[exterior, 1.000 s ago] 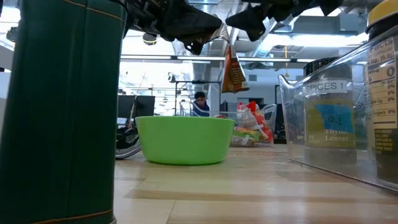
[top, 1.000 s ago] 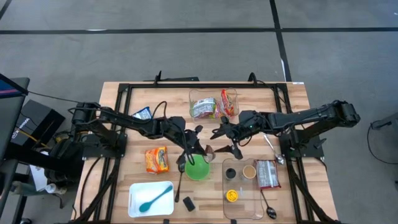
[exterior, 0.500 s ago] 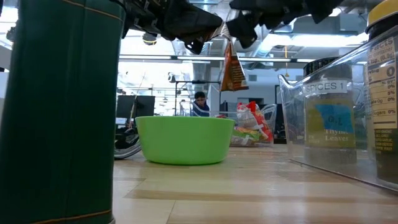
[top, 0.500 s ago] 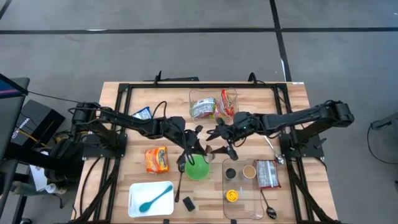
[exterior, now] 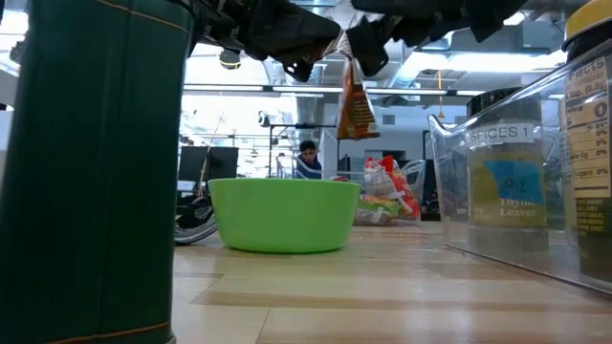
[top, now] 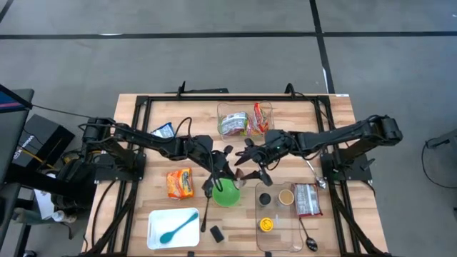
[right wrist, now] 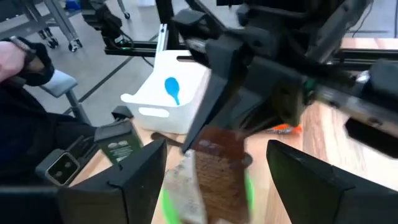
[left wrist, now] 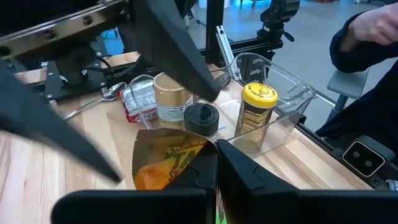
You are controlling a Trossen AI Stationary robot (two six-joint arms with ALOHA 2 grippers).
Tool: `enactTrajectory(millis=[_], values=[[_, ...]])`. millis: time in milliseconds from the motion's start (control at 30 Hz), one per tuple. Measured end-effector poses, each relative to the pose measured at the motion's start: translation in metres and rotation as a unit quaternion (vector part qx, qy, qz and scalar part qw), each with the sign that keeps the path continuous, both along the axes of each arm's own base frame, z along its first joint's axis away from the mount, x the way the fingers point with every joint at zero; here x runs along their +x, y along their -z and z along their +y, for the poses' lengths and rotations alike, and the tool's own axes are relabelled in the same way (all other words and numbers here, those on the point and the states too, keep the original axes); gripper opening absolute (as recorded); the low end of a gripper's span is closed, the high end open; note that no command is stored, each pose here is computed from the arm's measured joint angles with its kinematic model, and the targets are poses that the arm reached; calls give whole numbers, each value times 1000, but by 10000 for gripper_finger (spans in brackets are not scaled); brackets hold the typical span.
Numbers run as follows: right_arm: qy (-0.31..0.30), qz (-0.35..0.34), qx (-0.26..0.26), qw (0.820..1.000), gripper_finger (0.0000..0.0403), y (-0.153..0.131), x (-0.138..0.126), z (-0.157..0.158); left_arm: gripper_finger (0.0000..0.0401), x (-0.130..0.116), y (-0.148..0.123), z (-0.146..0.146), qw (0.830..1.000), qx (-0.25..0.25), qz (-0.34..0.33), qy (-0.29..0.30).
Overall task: Pick & Place Food Item
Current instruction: Put the orange seasoning into the bottom transparent bin
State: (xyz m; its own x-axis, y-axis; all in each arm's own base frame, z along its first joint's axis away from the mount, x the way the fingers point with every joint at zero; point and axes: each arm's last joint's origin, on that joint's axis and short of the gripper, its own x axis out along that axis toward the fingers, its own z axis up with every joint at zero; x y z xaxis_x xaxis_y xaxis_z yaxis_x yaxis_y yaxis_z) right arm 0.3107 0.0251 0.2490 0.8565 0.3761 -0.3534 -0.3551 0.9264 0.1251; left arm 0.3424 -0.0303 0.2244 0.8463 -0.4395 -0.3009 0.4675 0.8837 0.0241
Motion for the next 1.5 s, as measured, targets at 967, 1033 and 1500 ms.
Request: enactTrajectory(millis=[967, 1033, 1500], values=[[-33, 58, 7, 998, 209, 7, 13, 13, 0, -2, 4, 1, 999, -16, 32, -7], [-33, 58, 7, 998, 195, 7, 13, 13, 0, -1, 4, 1, 999, -24, 36, -12], [-24, 65, 21, 997, 138, 7, 13, 13, 0, -3, 6, 1, 997, -38, 58, -19]])
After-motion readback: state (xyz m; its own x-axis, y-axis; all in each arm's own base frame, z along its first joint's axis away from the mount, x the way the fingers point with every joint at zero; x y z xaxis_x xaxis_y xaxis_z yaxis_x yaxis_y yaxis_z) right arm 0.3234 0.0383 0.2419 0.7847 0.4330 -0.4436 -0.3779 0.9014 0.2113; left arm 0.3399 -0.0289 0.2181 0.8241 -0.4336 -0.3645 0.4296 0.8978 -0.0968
